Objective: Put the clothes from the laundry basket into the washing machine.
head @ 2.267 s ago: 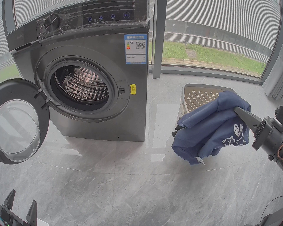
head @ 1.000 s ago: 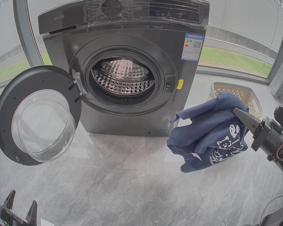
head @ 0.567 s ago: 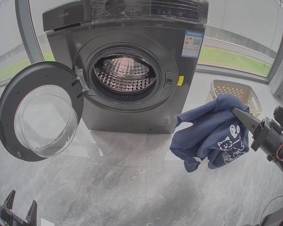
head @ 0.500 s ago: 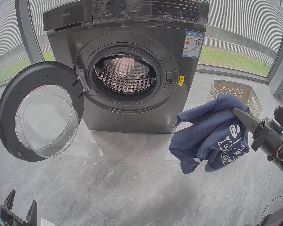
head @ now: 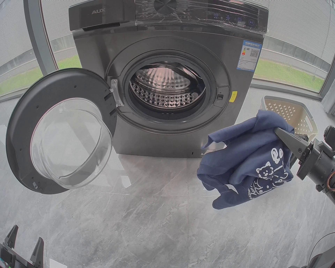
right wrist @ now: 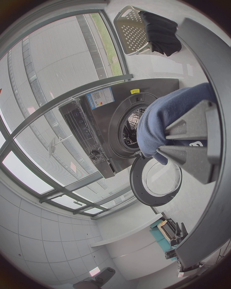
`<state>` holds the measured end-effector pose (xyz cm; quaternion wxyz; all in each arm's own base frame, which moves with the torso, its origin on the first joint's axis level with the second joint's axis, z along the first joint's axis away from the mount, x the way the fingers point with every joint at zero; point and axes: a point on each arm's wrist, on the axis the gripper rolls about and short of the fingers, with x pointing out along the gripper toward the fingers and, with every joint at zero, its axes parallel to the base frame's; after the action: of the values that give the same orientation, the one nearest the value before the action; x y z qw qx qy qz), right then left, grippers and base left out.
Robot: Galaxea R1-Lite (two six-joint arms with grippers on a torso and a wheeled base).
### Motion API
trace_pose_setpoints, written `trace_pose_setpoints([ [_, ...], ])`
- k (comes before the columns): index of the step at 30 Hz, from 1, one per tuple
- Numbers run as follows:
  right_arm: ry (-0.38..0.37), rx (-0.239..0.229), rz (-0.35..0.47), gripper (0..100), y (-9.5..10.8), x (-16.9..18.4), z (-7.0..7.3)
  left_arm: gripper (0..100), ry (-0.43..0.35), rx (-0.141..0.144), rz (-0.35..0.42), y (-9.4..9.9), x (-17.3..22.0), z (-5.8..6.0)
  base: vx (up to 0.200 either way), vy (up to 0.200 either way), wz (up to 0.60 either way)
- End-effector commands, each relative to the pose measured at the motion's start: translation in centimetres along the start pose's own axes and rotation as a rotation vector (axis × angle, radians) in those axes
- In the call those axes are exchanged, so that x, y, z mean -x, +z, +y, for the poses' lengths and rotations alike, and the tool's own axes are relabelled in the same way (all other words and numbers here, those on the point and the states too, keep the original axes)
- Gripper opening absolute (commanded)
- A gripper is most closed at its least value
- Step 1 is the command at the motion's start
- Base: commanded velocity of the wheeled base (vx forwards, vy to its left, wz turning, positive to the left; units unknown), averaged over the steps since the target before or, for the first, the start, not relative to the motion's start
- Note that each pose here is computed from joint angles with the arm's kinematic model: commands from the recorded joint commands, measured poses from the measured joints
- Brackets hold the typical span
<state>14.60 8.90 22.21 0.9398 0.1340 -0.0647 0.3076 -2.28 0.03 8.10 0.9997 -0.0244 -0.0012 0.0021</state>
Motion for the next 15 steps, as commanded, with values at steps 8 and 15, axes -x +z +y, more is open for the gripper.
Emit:
trace_pose_setpoints([
  [8,-0.041,-0.005,0.02,0,-0.6,-1.5,0.0,100,-0.009,-0.047,-0.004,-0.5,0.0,0.0,0.0,0.0,0.0],
  [15,0.008,-0.023,0.008,0,-0.8,-6.5,1.5,100,-0.004,-0.044,-0.005,-0.5,0.0,0.0,0.0,0.0,0.0],
])
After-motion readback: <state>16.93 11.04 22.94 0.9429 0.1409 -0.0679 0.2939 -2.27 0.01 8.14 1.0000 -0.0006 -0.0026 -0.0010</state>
